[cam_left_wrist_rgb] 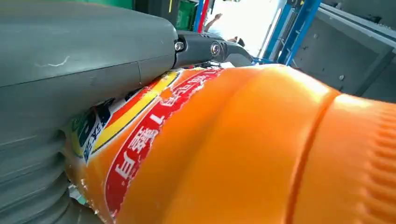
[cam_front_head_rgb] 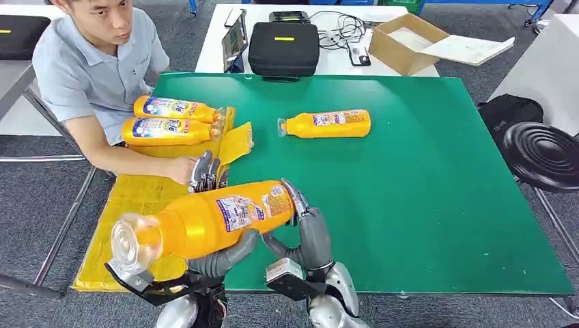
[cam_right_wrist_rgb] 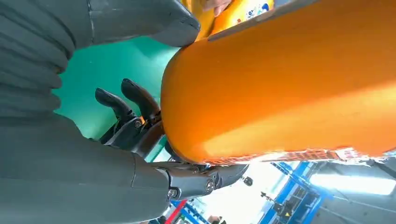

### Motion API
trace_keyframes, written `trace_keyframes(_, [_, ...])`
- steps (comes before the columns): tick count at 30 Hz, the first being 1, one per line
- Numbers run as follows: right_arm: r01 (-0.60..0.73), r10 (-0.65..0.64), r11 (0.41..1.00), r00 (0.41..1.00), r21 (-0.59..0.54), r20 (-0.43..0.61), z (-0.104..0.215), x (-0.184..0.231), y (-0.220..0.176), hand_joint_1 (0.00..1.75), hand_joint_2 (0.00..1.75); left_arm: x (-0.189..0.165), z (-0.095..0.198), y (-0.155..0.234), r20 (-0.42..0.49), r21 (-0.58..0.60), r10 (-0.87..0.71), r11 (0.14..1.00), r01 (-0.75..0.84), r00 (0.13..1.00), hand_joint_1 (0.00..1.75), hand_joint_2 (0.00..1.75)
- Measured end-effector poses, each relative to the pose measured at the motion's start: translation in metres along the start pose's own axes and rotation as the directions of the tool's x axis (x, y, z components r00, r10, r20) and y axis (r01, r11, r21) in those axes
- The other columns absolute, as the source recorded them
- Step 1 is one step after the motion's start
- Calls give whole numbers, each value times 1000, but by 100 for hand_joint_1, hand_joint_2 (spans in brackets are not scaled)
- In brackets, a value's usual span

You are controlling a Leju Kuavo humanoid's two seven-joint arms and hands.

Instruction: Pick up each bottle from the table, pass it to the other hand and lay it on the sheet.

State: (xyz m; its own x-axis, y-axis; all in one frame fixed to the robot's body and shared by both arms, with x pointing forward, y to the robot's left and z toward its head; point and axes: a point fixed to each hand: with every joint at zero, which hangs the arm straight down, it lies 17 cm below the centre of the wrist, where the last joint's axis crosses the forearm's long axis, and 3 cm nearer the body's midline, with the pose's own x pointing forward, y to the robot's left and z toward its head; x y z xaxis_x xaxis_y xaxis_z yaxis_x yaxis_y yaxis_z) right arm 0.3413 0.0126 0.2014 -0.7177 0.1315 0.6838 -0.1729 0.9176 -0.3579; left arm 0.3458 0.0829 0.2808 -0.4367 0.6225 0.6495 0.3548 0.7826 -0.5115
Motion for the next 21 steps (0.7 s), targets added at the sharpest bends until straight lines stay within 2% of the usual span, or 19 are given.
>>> trace_keyframes(10, [-7,7,1000,1000,6,1,3,0,1,175,175,2,-1,1,5,-2,-2,1000,2,1000,0,175])
trace_keyframes(14, [-24,24,999,1000,24,5,8,-1,4,175,175,6,-3,0,33,-9,-34,999,34,999,0,175])
trace_keyframes(17, [-24,24,999,1000,37,4,11,-1,6,175,175,7,-5,-4,26,-24,17,1000,-16,1000,0,175])
trace_keyframes(18, [-22,22,999,1000,41,2,12,-2,6,150,175,7,-5,-5,17,-27,40,999,-39,999,169,175])
trace_keyframes(19, [-21,21,999,1000,46,1,12,-2,7,106,175,6,-6,-7,8,-33,62,998,-61,998,175,175])
trace_keyframes(20, [-17,17,999,1000,51,0,13,-3,7,37,175,5,-6,-9,-3,-45,89,995,-89,996,175,175])
trace_keyframes(21, [-14,14,998,1000,53,-2,13,-3,7,0,175,5,-6,-12,-15,-59,116,992,-116,993,175,175])
